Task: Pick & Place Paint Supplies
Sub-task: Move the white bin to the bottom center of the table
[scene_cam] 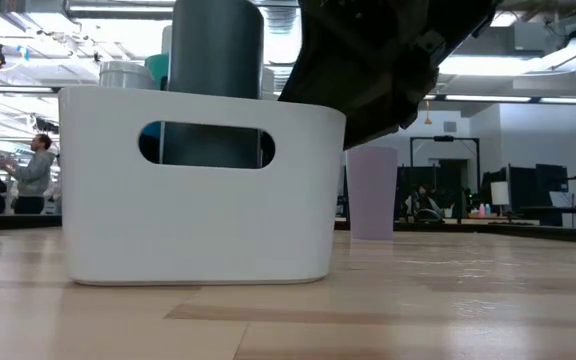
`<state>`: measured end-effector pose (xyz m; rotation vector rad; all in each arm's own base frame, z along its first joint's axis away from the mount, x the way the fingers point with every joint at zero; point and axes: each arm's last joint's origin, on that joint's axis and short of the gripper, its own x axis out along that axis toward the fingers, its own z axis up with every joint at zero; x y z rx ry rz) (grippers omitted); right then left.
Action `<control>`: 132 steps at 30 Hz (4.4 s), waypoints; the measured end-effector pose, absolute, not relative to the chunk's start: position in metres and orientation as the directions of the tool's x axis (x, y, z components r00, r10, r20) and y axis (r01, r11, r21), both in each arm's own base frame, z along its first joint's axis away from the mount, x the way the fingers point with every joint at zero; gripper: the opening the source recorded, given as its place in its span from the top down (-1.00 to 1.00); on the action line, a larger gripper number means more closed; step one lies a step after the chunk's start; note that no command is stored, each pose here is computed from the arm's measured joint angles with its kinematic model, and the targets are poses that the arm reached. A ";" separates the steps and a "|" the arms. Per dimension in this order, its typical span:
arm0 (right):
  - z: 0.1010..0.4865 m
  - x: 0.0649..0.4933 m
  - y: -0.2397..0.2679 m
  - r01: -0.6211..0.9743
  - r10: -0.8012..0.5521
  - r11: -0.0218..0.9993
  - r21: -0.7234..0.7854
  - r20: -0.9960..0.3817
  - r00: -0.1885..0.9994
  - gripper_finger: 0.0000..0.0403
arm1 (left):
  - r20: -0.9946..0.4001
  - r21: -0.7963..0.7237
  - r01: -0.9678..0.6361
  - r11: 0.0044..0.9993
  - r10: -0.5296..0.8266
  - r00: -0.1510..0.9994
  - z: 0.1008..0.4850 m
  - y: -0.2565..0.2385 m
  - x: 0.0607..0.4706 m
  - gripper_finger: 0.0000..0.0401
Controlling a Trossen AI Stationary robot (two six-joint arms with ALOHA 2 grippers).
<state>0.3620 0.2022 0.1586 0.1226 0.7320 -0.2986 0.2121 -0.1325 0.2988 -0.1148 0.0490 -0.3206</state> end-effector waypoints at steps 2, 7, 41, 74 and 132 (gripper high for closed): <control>0.161 0.361 0.202 0.309 -0.223 0.951 0.008 -0.673 0.705 -0.29 | -0.030 -0.120 0.312 0.943 -0.317 0.948 0.299 -0.133 0.212 -0.48; 0.166 0.361 0.203 0.309 -0.220 0.951 0.015 -0.667 0.712 -0.29 | -0.030 -0.120 0.311 0.943 -0.317 0.948 0.299 -0.132 0.212 -0.48; 0.277 0.365 0.216 0.163 -0.286 0.957 -0.238 -0.714 0.639 -0.30 | -0.029 -0.120 0.307 0.944 -0.313 0.949 0.299 -0.132 0.212 -0.48; 0.301 0.328 0.277 0.121 -0.317 0.916 -0.381 -0.508 0.801 -0.30 | -0.021 -0.117 0.291 0.950 -0.295 0.955 0.300 -0.132 0.212 -0.48; 0.148 0.270 0.139 0.028 0.015 0.996 0.087 -0.456 0.890 -0.30 | -0.035 -0.116 0.289 0.950 -0.295 0.955 0.294 -0.131 0.212 -0.48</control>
